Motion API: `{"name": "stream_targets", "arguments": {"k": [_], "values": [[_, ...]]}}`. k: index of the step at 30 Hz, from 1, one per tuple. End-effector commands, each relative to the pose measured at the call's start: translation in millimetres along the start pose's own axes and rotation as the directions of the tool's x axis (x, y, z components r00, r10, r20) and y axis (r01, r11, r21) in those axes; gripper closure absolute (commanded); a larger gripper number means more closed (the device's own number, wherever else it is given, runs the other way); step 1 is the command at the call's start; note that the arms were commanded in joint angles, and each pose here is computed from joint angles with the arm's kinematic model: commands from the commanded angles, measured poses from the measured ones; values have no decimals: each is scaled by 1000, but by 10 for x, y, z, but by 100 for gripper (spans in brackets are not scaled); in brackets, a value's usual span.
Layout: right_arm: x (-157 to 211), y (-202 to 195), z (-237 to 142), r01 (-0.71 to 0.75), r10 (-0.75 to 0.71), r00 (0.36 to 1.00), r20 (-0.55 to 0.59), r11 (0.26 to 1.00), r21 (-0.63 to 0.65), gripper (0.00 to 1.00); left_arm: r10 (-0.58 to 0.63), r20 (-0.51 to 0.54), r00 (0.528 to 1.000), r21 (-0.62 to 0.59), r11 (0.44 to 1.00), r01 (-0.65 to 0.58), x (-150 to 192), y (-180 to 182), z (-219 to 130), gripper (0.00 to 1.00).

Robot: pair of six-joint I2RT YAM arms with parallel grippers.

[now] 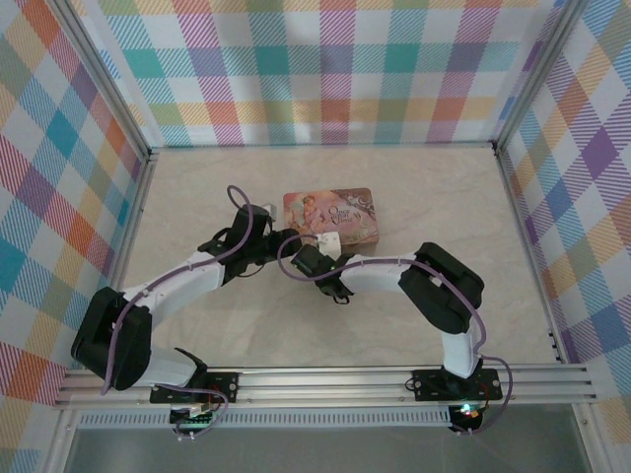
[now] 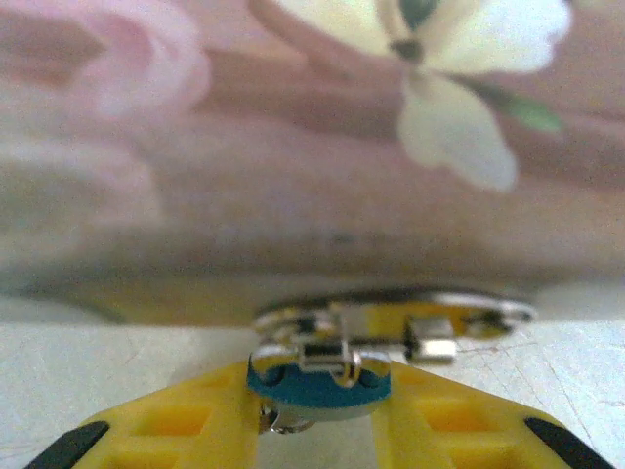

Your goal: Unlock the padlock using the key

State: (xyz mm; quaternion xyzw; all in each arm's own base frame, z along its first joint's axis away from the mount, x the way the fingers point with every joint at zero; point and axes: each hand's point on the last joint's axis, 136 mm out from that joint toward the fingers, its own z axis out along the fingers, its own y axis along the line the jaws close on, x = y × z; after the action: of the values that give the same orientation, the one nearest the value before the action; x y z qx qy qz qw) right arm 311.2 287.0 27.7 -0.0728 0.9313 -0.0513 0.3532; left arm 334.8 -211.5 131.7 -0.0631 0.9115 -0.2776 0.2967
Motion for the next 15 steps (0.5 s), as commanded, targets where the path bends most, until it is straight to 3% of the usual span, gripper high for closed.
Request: {"name": "stream_targets", "arguments": {"k": [1,11,15], "values": [[-51,22,16,5,-5,1000,16,1000,29,68,-6,35,999,-41,999,7,-235,59,70,43],[-45,27,34,10,-11,1000,21,1000,25,80,-40,2,999,-53,998,40,-295,105,347,44],[17,61,-30,18,-18,1000,4,999,-45,82,-42,-4,999,-69,997,42,-289,165,396,45]]}}
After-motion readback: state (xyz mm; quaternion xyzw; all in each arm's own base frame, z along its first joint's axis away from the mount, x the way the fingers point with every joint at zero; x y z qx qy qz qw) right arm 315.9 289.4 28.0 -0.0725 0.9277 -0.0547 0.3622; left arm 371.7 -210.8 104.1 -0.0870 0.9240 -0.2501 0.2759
